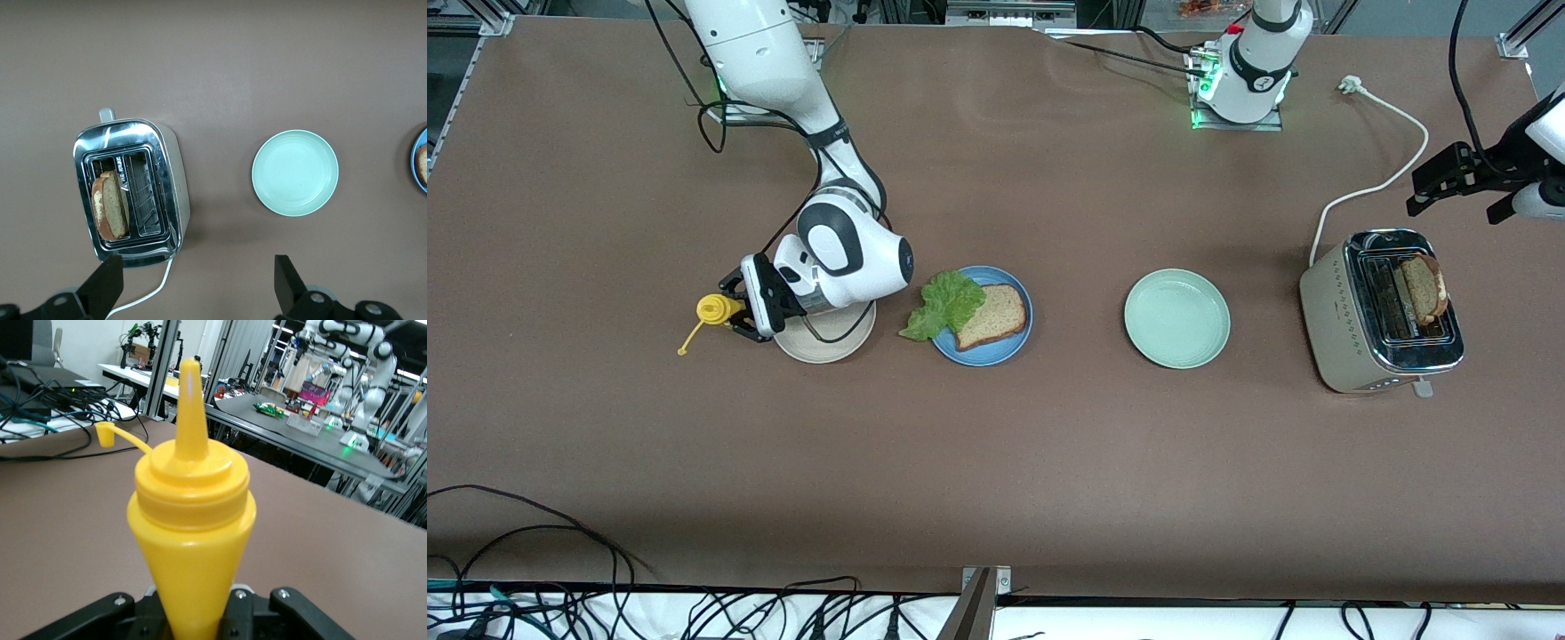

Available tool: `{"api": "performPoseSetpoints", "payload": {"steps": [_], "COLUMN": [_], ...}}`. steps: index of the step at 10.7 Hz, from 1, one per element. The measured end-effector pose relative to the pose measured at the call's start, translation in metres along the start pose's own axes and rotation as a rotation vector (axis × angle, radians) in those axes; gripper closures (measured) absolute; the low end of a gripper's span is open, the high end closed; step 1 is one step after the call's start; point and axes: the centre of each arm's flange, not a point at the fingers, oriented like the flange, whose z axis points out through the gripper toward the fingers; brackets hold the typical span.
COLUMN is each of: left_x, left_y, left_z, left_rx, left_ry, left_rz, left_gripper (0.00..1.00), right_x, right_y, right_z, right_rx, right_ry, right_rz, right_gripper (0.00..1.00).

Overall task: Make sandwich in blue plate with both arms
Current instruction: 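Carry the yellow bottle back beside the beige plate and lower it, then open the right gripper and lift it off the yellow bottle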

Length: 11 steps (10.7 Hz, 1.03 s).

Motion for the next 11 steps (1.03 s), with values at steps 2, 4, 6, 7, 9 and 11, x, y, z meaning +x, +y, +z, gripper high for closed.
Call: {"api": "performPoseSetpoints", "payload": {"steps": [2, 4, 6, 7, 9, 11], "left_x": [0.000, -0.003, -0.003, -0.003, -0.003, -0.003], "left_y": [0.001, 0.001, 0.001, 0.001, 0.001, 0.001], "left_z": [0.002, 0.000, 0.000, 0.001, 0.001, 0.001], "left_rx": [0.000, 0.001, 0.001, 0.001, 0.001, 0.001], "left_ry": [0.003, 0.007, 0.008, 0.008, 0.009, 0.009], "left_rz": [0.002, 0.002, 0.002, 0.002, 0.002, 0.002], "left_gripper": [0.00, 0.00, 0.00, 0.00, 0.00, 0.00], "right_x": [-0.011, -0.027, -0.044, -0.050, -0.057, -0.065], "right_y": [-0.001, 0.008, 0.021, 0.026, 0.028, 0.031], "right_z": [0.015, 0.039, 0.051, 0.054, 0.050, 0.048], "right_rx": [0.043, 0.038, 0.018, 0.014, 0.029, 0.045], "right_ry": [-0.042, -0.062, -0.056, -0.054, -0.066, -0.085], "right_rz": [0.122, 0.164, 0.185, 0.196, 0.213, 0.214], "right_gripper": [0.89, 0.89, 0.89, 0.89, 0.90, 0.89]}}
